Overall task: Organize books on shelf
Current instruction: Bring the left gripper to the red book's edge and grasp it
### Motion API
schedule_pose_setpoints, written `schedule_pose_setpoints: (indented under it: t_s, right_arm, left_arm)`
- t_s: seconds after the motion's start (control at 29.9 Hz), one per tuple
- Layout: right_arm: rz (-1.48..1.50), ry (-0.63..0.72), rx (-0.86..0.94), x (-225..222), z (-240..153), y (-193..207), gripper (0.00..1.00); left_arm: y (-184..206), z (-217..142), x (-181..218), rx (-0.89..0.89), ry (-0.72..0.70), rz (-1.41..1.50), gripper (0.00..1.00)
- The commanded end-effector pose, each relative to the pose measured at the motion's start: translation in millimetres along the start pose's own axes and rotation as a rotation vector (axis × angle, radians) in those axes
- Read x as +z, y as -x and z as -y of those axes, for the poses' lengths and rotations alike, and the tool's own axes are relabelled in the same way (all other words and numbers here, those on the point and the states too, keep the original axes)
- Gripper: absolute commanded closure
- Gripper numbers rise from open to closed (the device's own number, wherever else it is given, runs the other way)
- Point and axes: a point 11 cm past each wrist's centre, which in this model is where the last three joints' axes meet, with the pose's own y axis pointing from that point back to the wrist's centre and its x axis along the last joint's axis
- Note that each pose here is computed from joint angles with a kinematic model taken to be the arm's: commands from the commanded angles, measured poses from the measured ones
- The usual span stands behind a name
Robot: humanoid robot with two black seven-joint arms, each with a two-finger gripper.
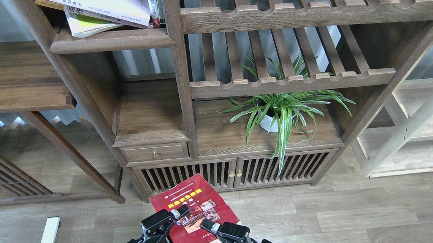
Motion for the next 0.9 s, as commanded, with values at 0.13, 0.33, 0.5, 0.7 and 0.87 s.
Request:
schedule_pose_setpoints:
  t_s: [0.13,0.33,0.5,0.7,0.87]
  right_arm:
    - [0.003,0.004,-0.002,2.5,0.0,0.2,0.73]
    - [0.005,0.001,-0.01,3.1,-0.1,2.4,0.73]
    - [0.002,0.003,-0.011,2.9,0.5,3.1,0.73]
    - [0.0,0.009,-0.01,4.2,1.1,3.0,0.73]
    - [-0.008,0.024,-0.014,4.8,4.5,4.8,0.73]
  left_arm:
    - [1.3,-8.8,8.3,0.017,0.011,0.013,0.4]
    - [1.5,-12.1,11.1,0.02,0.02,-0.002,0.43]
    - [3.2,-17.4,10.7,0.017,0.024,-0.03,0.51]
    - [23.8,-24.6,11.9,-0.015,0.01,-0.023,0.56]
    - [28.4,-32.1,19.1,0.0,0.013,-0.006,0.58]
